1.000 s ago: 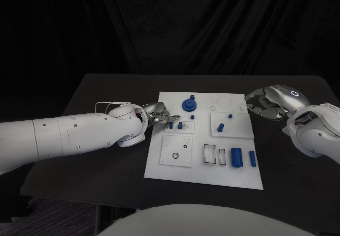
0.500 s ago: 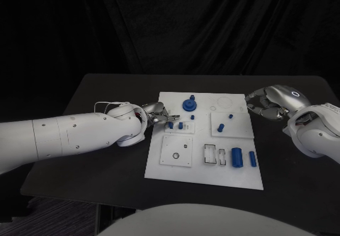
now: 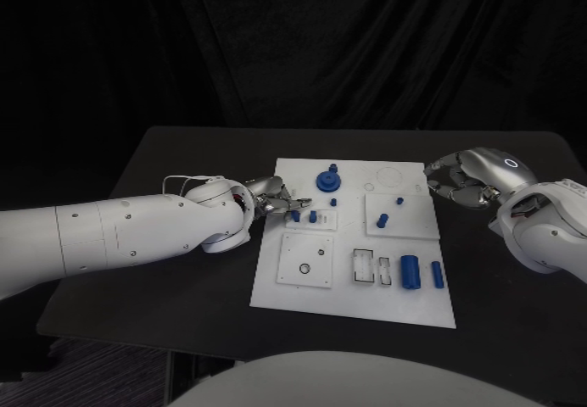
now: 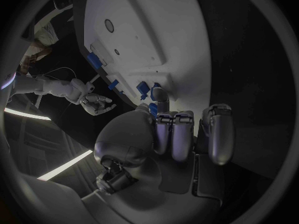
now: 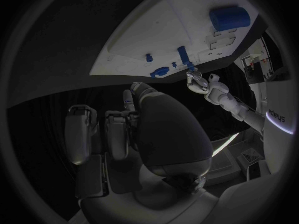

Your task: Assemble the parts on the task board

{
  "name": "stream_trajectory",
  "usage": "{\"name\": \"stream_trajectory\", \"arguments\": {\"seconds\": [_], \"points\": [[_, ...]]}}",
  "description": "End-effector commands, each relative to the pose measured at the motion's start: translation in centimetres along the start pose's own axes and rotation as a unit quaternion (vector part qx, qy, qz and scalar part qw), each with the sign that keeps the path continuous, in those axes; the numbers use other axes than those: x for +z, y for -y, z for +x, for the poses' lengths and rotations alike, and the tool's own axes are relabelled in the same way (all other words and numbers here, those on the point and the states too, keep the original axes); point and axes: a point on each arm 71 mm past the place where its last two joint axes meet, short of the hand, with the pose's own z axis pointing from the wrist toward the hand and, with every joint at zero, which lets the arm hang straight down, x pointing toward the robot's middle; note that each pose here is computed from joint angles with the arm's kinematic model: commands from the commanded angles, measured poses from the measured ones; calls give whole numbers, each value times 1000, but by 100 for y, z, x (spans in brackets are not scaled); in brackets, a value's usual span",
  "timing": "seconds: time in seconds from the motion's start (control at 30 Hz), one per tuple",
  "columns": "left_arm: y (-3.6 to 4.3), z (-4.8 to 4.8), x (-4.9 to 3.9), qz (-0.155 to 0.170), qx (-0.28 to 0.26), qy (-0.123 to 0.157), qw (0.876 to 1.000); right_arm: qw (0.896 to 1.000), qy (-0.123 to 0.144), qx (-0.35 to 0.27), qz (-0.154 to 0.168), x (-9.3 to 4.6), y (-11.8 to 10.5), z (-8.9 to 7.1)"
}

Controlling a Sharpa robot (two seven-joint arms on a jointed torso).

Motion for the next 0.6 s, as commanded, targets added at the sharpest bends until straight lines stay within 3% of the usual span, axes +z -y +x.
{"name": "stream_trajectory", "arguments": {"seconds": [0.03,0.6], "points": [[11,16,-5,3,-3,-2,1000,1000,-2,0,3,-3,5,14],[15,23,-20,-4,-5,-1,1000,1000,-7,-1,4,-1,4,28]]}}
